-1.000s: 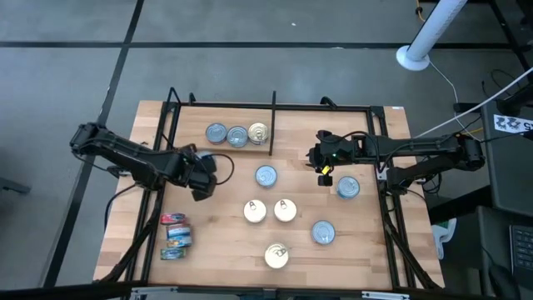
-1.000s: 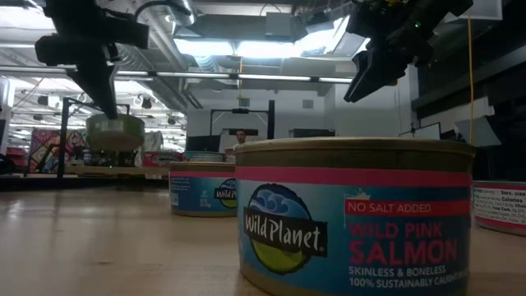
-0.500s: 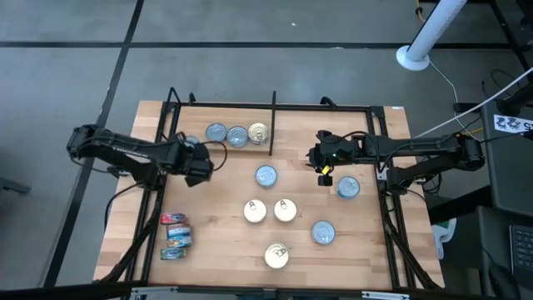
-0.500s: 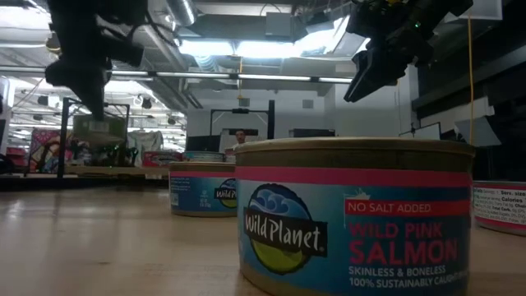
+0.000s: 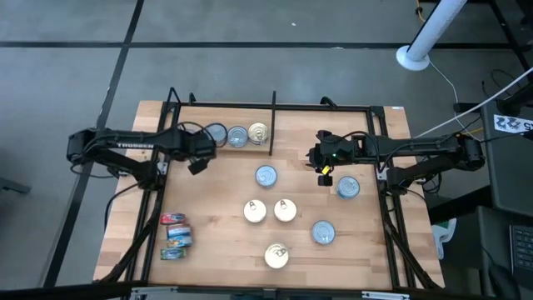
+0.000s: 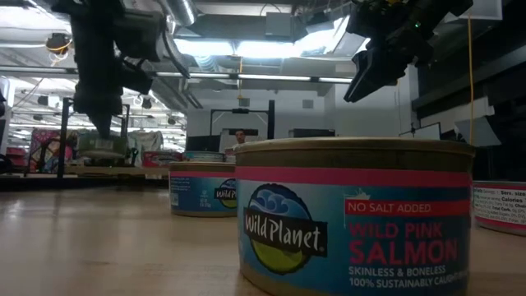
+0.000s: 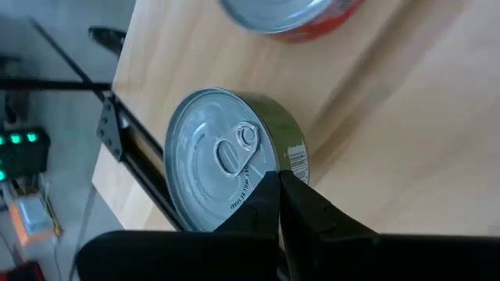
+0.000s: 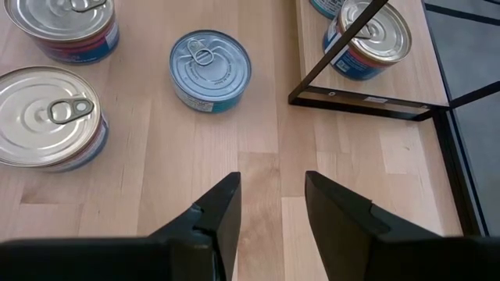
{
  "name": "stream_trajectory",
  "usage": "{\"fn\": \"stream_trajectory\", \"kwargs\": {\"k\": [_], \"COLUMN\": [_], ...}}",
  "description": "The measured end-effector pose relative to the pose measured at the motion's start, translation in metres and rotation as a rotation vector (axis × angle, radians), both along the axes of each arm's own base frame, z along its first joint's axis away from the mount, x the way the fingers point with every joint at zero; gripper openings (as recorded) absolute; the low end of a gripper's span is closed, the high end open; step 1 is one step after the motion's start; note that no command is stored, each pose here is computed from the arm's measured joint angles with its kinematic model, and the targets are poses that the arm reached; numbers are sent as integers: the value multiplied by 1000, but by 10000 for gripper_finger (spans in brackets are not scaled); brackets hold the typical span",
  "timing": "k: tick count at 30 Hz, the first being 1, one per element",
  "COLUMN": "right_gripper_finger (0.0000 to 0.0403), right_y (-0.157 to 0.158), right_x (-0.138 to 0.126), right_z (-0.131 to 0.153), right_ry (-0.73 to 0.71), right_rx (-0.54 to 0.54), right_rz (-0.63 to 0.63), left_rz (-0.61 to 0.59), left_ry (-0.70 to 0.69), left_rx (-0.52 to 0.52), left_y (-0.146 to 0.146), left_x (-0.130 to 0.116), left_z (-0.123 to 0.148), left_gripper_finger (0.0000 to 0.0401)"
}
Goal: Stack canned seafood by type on shelf
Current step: Put the top green tuna can on the shelf
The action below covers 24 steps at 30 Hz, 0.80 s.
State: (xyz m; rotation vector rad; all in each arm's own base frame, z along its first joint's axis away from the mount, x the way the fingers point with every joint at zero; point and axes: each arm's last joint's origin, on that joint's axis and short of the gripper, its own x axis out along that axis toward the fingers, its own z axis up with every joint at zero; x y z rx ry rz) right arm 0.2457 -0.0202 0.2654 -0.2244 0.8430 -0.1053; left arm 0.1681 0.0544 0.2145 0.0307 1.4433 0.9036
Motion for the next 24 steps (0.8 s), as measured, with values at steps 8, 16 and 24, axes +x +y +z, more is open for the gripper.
{"fn": "stream_trajectory", "kwargs": {"k": [8, 16, 24], "right_gripper_finger": [143, 143, 143], "right_y": [0, 0, 0], "right_x": [0, 0, 0], "right_z": [0, 0, 0], "right_ry": [0, 0, 0], "right_rx": [0, 0, 0], "right_rz": [0, 0, 0], "left_rz": [79, 96, 133], "left_ry": [-23, -99, -94], "left_rx": [-32, -29, -46], "left_y": [17, 29, 37], "left_x": [-4, 1, -2], "left_z": [-1, -1, -3], "left_gripper_finger": [0, 0, 0]}}
